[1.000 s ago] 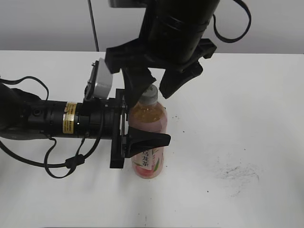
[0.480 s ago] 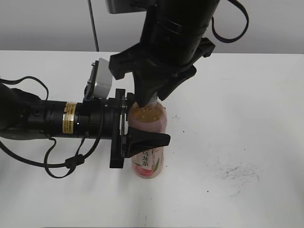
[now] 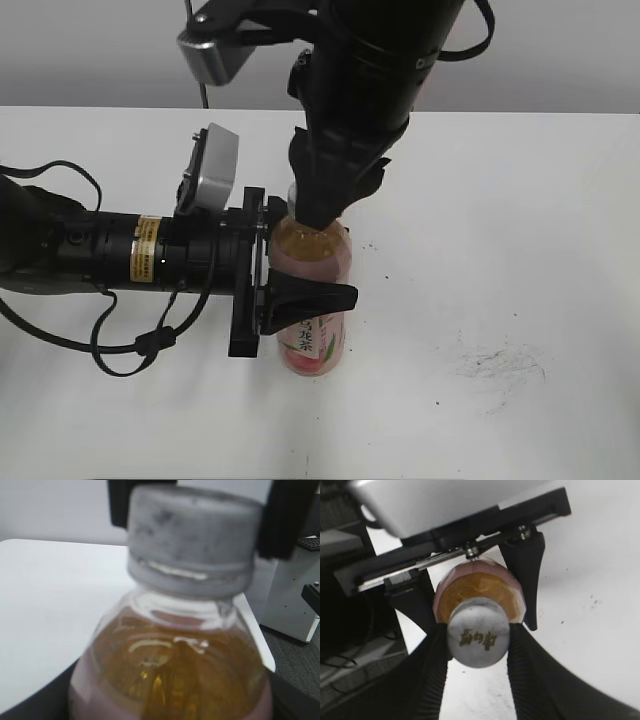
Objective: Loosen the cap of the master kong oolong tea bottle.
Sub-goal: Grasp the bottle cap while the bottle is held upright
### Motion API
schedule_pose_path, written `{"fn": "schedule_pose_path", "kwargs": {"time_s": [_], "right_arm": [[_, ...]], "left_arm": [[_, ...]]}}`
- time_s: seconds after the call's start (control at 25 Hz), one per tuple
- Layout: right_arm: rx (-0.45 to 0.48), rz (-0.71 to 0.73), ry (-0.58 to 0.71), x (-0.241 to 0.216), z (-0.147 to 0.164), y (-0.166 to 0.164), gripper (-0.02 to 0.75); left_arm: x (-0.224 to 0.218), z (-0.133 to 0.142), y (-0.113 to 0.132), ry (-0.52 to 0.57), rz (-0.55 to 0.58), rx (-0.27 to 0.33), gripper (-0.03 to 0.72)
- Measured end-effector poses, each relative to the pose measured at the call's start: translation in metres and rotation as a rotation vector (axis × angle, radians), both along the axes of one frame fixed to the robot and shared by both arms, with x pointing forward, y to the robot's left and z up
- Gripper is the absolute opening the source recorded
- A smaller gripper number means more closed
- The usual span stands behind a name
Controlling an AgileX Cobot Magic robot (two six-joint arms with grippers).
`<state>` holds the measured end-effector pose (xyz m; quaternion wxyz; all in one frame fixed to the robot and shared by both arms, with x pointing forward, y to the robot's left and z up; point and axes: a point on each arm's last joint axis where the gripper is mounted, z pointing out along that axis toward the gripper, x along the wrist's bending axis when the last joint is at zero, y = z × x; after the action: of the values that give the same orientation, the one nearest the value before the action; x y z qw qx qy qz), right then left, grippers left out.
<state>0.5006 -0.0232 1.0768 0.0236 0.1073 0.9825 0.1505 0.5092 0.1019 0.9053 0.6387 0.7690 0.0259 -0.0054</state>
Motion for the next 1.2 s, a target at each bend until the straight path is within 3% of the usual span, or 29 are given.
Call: {"fn": "schedule_pose_path", "kwargs": {"time_s": [0.36,0.6,0.72,0.88,1.2], "right_arm": [[-0.016,0.809,-0.231,-0.0018,0.0012,0.0022,0.281],[-0.034,1.255,-0.385,-0.0020,0.0019,0.0032,0.281],[-0.050,1.398,-0.439,-0.0015,0.0019,0.0031,0.281],[-0.062,1.437,-0.456,-0.0014,0.0021,0.0031,0.281],[-0.073,1.213,-0.386,-0.0007,0.0016,0.0026,0.341]], "left_arm": [[-0.0041,-0.0003,0.0005,-0.013,-0.036,0.007,0.445],[-0.0044,-0.0003,0.0005,-0.016,-0.039,0.007,0.445],[-0.0039,-0.0002,0.0005,-0.012,-0.033,0.005,0.445],[-0.0034,-0.0002,0.0005,-0.008,-0.027,0.006,0.445],[-0.0023,-0.0001,0.0002,0.003,-0.011,0.005,0.445]]}}
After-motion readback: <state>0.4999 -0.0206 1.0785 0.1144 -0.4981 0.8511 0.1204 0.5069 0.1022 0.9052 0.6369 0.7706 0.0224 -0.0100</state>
